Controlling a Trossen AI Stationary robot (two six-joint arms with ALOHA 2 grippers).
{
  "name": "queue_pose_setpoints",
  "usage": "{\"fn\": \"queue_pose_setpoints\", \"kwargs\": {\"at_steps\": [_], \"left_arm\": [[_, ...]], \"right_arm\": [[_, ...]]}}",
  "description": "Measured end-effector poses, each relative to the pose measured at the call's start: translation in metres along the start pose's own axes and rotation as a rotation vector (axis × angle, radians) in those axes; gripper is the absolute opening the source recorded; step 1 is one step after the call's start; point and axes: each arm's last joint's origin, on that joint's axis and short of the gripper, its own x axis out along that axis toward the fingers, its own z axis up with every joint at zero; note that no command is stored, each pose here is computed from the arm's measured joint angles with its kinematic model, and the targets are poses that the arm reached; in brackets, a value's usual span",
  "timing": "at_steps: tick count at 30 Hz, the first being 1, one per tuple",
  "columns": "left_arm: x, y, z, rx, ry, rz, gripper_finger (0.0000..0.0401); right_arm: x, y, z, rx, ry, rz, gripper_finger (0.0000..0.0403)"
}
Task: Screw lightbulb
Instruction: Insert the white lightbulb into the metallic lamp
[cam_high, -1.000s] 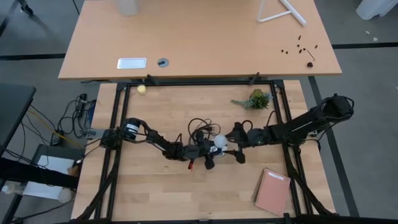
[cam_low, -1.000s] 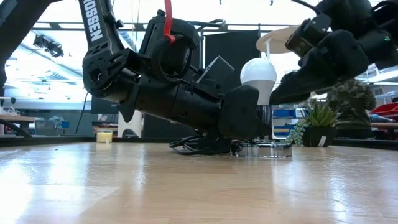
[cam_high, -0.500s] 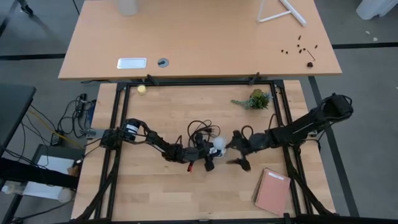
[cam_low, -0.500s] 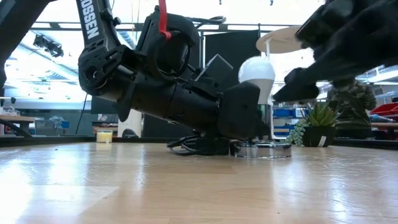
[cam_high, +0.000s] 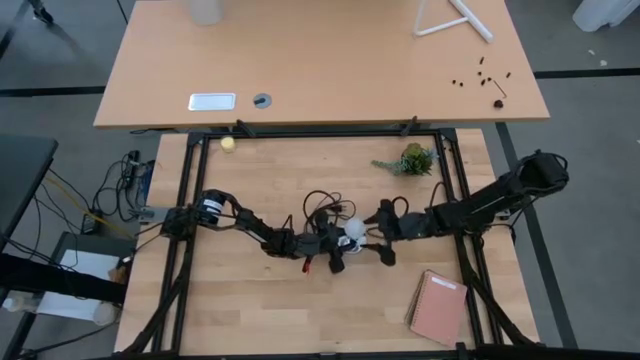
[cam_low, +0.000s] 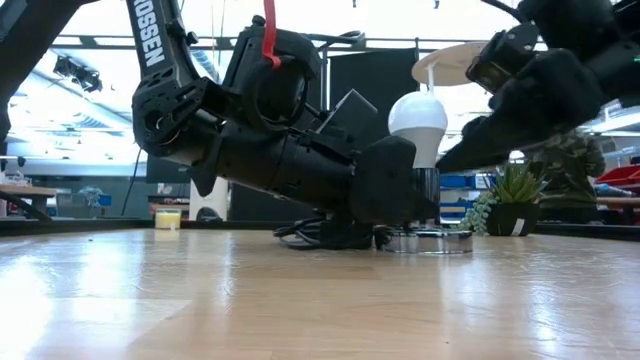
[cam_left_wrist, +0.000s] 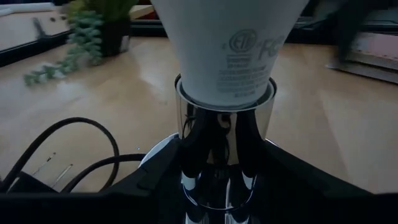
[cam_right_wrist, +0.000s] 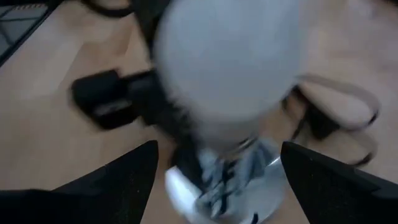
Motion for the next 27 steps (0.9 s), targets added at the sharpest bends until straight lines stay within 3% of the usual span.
{"fn": "queue_pose_setpoints", "kwargs": {"at_steps": [9,16,21,27], "left_arm": [[0.0,0.0,0.0,-0.008,-0.002,0.021,0.0198],[0.0,0.003,-0.001,-0.03,-0.009,0.103,0.0198],[0.0,0.003,-0.001,-0.025,-0.008,0.101,0.0198],[0.0,0.002,0.0,-0.007,-0.006,0.079,0.0198]], "right_arm": [[0.001,0.0,0.008,-0.012,-0.049,0.138,0.0347],[-0.006,0.025,0.002,0.028,-0.013,0.313,0.0347],[-0.01,0.023,-0.001,0.039,0.018,0.219,0.0347],[-0.015,0.013,0.02,-0.04,0.247,0.054,0.0347]]}}
